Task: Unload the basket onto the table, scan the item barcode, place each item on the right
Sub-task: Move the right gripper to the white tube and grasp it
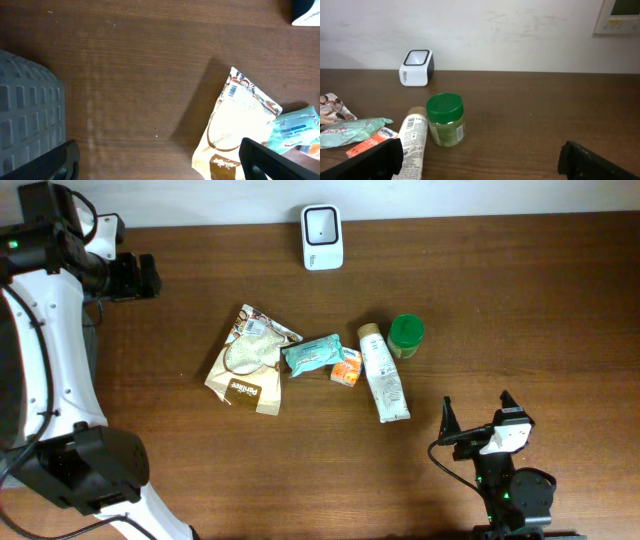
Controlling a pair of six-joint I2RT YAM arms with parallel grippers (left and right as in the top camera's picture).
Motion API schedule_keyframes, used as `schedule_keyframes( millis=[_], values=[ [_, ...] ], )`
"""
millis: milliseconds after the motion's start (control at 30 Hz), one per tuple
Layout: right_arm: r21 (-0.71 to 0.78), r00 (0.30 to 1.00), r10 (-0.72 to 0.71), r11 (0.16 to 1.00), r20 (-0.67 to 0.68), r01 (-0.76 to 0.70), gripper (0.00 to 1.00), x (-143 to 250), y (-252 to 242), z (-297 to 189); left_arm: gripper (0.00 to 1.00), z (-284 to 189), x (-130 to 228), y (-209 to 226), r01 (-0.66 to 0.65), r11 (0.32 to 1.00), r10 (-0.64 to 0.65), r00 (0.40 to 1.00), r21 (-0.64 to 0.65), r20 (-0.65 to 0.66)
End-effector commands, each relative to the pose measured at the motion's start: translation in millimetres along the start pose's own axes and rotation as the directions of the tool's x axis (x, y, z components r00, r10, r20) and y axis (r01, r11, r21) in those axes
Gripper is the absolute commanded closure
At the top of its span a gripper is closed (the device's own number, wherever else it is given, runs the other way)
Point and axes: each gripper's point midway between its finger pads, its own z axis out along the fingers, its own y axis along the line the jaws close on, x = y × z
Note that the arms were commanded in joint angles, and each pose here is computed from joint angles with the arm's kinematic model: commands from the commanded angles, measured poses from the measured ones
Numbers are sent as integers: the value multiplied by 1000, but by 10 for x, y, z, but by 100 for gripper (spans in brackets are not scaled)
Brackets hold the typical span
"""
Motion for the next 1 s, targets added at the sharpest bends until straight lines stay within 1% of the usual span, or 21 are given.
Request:
schedule_keyframes(
  millis=[0, 33, 100, 167, 300, 433, 500, 533, 633, 667, 733, 800, 833, 967],
  values=[
    [-70, 999, 36, 997, 5, -35, 2, 0, 123, -2, 1, -28, -19, 13, -10, 1000, 10, 1000, 10, 12],
    [-119, 999, 37, 992, 23, -34, 2, -51, 207, -11, 1, -29, -19, 18, -9, 1000, 9, 1000, 10, 12],
    [-166, 998, 48, 985, 44, -40, 2, -128, 287, -30, 1, -29, -18, 16, -9, 1000, 9, 1000, 10, 12],
    [-185, 996, 76, 980, 47, -66, 2, -217, 320, -54, 1, -28, -18, 13, -10, 1000, 9, 1000, 11, 12],
    [-204, 996, 82, 976, 19, -77, 2, -598, 371, -139, 1, -30, -17, 25, -7, 1000, 7, 1000, 9, 12],
    [-243, 995, 74, 966, -67, -88, 2, -938, 463, -159, 1, -30, -17, 25, -7, 1000, 7, 1000, 9, 12],
    [-281, 982, 38, 956, -183, -89, 2, -1102, 544, -119, 1, -30, -17, 25, -7, 1000, 7, 1000, 9, 12],
    [-276, 975, 40, 956, -220, -102, 2, -1131, 543, -99, 1, -30, -17, 25, -7, 1000, 7, 1000, 9, 12],
    [-245, 906, 51, 955, -421, -168, 2, -1196, 543, -8, 1, -30, -16, 25, -7, 1000, 7, 1000, 9, 12],
    [-248, 882, 36, 954, -469, -170, 2, -1196, 552, 13, 1, -30, -18, 27, -7, 1000, 7, 1000, 9, 13],
    [-327, 825, -44, 929, -563, -174, 2, -1180, 662, 56, 1, -30, -17, 26, -7, 1000, 7, 1000, 9, 12],
    [-403, 772, -110, 893, -626, -200, 2, -1139, 771, 96, 1, -30, -15, 25, -7, 1000, 7, 1000, 10, 11],
    [-399, 743, -112, 890, -659, -220, 2, -1103, 773, 156, 1, -30, -15, 25, -7, 1000, 7, 1000, 10, 11],
    [-314, 611, -53, 891, -790, -327, 2, -745, 756, 410, 1, -30, -12, 26, -7, 1000, 6, 1000, 10, 10]
  ],
)
